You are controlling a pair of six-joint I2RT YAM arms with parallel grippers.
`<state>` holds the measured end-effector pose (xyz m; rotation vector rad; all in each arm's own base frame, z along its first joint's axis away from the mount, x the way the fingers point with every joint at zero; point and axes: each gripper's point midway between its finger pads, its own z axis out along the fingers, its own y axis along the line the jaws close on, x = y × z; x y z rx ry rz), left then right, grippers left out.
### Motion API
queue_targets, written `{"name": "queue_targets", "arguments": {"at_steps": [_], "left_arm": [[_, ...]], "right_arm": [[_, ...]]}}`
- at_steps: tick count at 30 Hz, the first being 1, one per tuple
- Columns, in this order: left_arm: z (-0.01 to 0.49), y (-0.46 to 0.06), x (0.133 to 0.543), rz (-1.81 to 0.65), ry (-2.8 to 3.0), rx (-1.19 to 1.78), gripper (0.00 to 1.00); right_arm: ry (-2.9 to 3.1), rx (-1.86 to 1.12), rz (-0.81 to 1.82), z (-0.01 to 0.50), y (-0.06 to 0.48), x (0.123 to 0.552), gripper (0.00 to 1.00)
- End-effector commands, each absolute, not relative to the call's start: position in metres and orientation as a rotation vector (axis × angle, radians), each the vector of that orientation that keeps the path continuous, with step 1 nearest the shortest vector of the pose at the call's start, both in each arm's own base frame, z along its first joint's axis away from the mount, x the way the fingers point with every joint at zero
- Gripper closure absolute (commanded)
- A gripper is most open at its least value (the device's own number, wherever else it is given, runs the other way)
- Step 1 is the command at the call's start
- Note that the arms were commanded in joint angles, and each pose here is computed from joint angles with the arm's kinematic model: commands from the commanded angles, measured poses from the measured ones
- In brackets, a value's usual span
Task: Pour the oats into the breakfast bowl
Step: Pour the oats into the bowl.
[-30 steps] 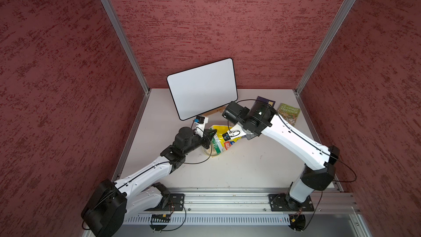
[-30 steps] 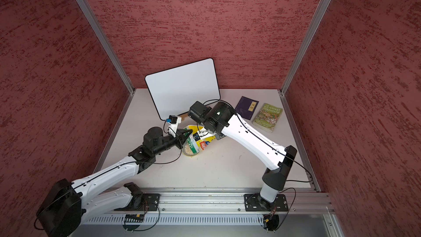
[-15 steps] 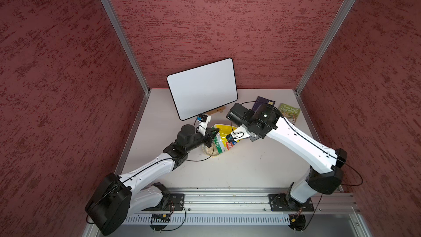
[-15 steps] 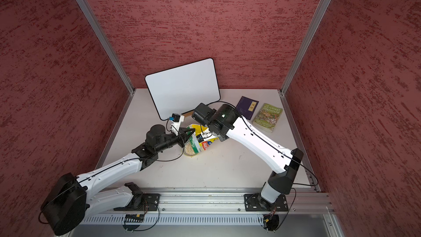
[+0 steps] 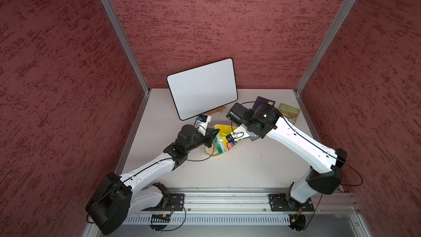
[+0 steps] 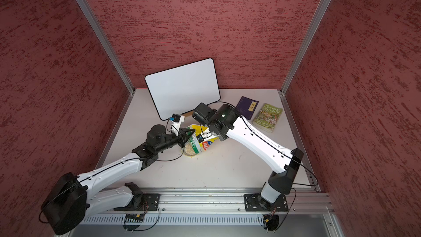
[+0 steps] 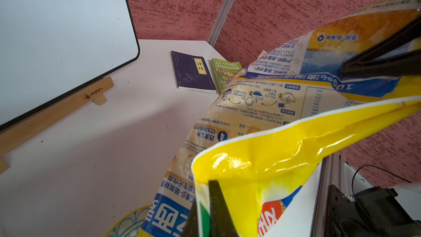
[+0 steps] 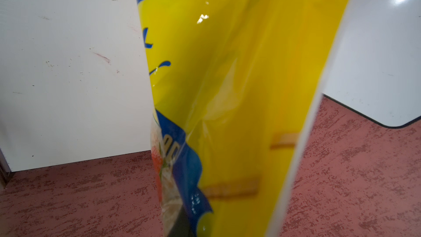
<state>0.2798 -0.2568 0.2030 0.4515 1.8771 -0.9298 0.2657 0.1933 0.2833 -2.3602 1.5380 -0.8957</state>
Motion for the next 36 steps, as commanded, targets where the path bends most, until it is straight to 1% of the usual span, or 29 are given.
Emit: {"name": "queue_targets", "arguments": {"at_steps": [1,6,14,26,36], "left_arm": [[0.182,-0.249,0.284,-0.869,1.958,0.418,1.0],[0.187,-0.253,0.283,-0.878,1.946,0.422,1.0],[0.213,-0.258,0.288,-0.879,1.893,0.446,1.0],[0.175,-0.248,0.281,-0.863,1.97,0.4,1.0],[0.185,-0.251,0.284,-0.864,1.95,0.409,1.0]], "right_arm": [[1.53,-2.078,-1.09,0.351,0.163,0.277,1.0],[1.525,-2.063,-1.085,0.355,0.164,0.277,1.0],[1.521,-2.034,-1.089,0.363,0.163,0.279,1.0],[1.543,-2.122,-1.066,0.332,0.166,0.277,1.0],[1.499,-2.078,-1.098,0.352,0.17,0.283,1.0]]}}
